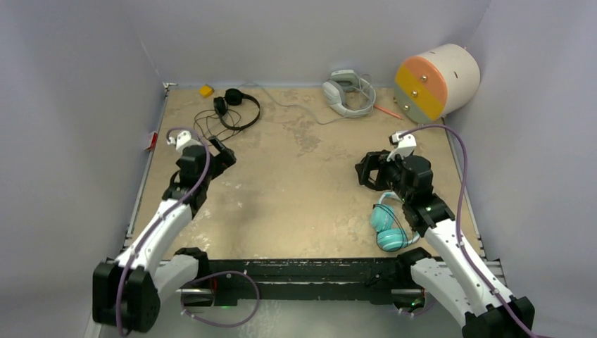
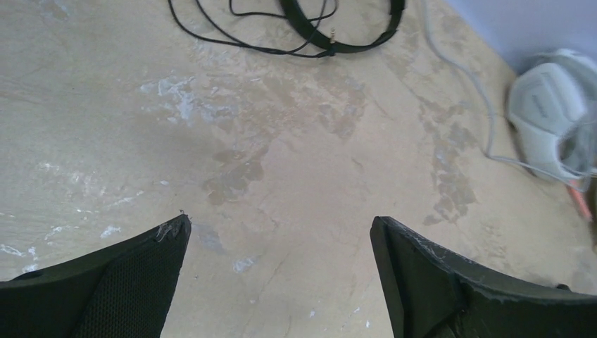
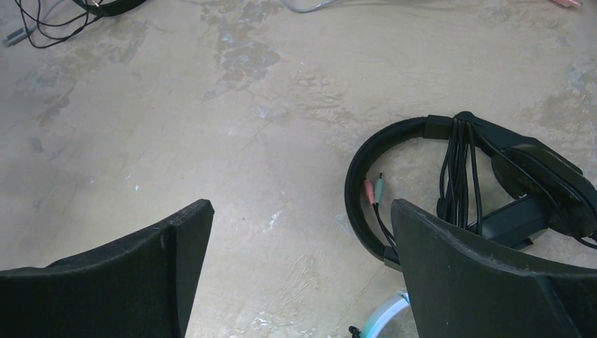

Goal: Wrap the headphones
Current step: Move the headphones to the center of the board.

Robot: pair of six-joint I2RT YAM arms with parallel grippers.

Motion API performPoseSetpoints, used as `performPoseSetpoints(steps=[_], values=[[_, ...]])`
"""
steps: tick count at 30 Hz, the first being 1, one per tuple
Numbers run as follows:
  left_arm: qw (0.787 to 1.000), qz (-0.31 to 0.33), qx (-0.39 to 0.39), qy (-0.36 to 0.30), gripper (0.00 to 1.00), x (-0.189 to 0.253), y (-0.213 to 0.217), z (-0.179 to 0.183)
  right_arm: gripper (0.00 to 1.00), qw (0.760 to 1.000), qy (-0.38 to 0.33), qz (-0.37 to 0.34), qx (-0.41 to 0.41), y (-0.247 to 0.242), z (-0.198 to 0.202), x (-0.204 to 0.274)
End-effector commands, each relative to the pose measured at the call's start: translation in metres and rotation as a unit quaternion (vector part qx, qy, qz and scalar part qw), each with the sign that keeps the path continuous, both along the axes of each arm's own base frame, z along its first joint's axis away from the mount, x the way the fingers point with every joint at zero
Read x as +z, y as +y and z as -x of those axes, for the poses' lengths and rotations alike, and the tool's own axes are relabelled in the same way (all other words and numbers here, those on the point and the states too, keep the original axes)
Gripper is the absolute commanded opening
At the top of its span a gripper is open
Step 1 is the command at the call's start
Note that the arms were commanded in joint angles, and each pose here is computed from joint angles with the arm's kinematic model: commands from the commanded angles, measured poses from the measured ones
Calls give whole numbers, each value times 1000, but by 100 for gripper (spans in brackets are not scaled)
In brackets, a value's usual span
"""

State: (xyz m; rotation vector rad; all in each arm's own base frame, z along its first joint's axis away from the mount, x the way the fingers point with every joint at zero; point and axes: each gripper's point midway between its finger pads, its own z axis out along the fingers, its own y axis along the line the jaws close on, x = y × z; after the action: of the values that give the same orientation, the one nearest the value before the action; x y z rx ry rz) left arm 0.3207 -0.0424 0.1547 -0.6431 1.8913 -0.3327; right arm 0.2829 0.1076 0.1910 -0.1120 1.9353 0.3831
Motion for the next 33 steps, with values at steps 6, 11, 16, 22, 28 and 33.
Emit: performPoseSetpoints(steps=[6, 11, 16, 22, 28, 33], values=[[997, -22, 15, 79, 91, 26, -11, -96, 97, 999, -22, -18, 26, 8, 7, 27], [996, -12, 24, 86, 85, 23, -19, -144, 97, 998, -32, -28, 42, 13, 11, 30], [992, 5, 70, 102, 82, 11, -18, -181, 97, 998, -37, -32, 46, 14, 12, 32], [970, -26, 138, 197, 82, -30, -5, -208, 97, 997, -47, -32, 46, 14, 12, 38], [961, -29, 150, 231, 80, -65, -8, -225, 97, 997, -45, -33, 49, 16, 12, 37], [959, -21, 156, 234, 80, -85, -11, -242, 97, 997, -45, -37, 58, 18, 14, 37]])
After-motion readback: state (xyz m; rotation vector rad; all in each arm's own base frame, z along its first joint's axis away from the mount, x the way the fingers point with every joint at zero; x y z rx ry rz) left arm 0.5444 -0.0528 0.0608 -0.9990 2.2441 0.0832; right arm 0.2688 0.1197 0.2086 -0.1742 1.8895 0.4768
